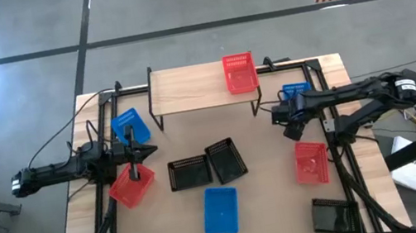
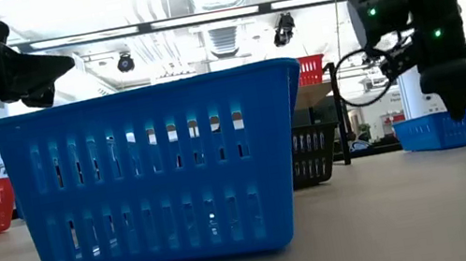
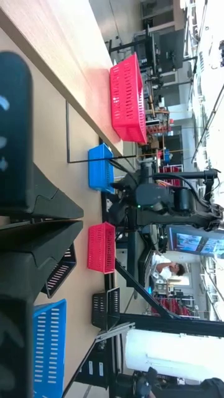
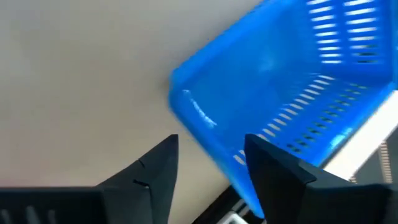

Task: Stack baskets on shelf by color
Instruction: Put the right blue bin on the shelf

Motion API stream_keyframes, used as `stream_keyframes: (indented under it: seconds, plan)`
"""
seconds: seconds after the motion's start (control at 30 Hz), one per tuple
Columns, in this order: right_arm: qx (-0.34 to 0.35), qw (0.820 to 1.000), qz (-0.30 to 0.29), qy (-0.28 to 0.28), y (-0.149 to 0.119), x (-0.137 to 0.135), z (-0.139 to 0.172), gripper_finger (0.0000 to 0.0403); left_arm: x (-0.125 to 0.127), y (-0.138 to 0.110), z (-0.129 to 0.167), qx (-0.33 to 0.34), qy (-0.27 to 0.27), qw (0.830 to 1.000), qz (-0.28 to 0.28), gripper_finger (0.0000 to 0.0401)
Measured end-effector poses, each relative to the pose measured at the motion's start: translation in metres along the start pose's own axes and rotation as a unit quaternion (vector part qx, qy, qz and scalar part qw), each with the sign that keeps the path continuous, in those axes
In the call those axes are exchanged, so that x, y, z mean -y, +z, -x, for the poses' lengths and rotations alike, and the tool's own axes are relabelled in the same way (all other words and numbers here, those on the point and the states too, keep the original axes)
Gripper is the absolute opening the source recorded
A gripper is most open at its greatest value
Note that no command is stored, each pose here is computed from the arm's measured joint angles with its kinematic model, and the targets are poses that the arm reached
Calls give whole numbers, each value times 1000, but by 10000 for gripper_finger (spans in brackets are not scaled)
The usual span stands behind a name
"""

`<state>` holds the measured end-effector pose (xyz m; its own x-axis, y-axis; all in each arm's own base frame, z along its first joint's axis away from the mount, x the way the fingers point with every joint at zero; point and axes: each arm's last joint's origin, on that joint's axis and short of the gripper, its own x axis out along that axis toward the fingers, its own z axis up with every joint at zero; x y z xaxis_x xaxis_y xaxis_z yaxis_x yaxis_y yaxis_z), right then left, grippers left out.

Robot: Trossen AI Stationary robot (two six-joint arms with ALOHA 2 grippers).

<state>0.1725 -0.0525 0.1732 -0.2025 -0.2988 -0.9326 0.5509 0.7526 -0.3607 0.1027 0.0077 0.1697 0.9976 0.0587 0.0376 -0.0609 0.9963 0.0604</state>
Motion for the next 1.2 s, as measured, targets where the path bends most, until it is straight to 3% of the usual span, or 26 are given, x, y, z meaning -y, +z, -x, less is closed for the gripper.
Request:
stream_keyframes:
  seconds: [0.27, 0.4, 0.47, 0.63, 0.8, 0.9, 1.0, 1.07, 1.13, 1.2]
  plan:
    - [-46, 999, 25, -3, 5, -9, -15, 78, 0, 0, 0, 0, 0, 1000, 0, 0]
    - [-45, 998, 39, -5, 5, -14, -14, 20, 0, 0, 0, 0, 0, 1000, 0, 0]
    - [-32, 999, 44, -1, 5, -18, -8, 13, 0, 0, 0, 0, 0, 1000, 0, 0]
    - [17, 999, 47, 18, 8, -30, 25, 10, 0, 0, 0, 0, 0, 1000, 0, 0]
    - [57, 996, 49, 36, 6, -45, 78, 9, 0, 0, 0, 0, 0, 1000, 0, 0]
    - [74, 992, 56, 80, 2, -56, 114, 9, 0, 0, 0, 0, 0, 1000, 0, 0]
    - [102, 977, 72, 173, -2, -69, 150, 9, 0, 0, 0, 0, 0, 1000, 0, 0]
    - [136, 958, 95, 236, -3, -77, 172, 9, 0, 0, 0, 0, 0, 1000, 0, 0]
    - [193, 930, 133, 282, -4, -85, 194, 9, 0, 0, 0, 0, 0, 1000, 0, 0]
    - [267, 892, 176, 319, -1, -93, 214, 9, 0, 0, 0, 0, 0, 1000, 0, 0]
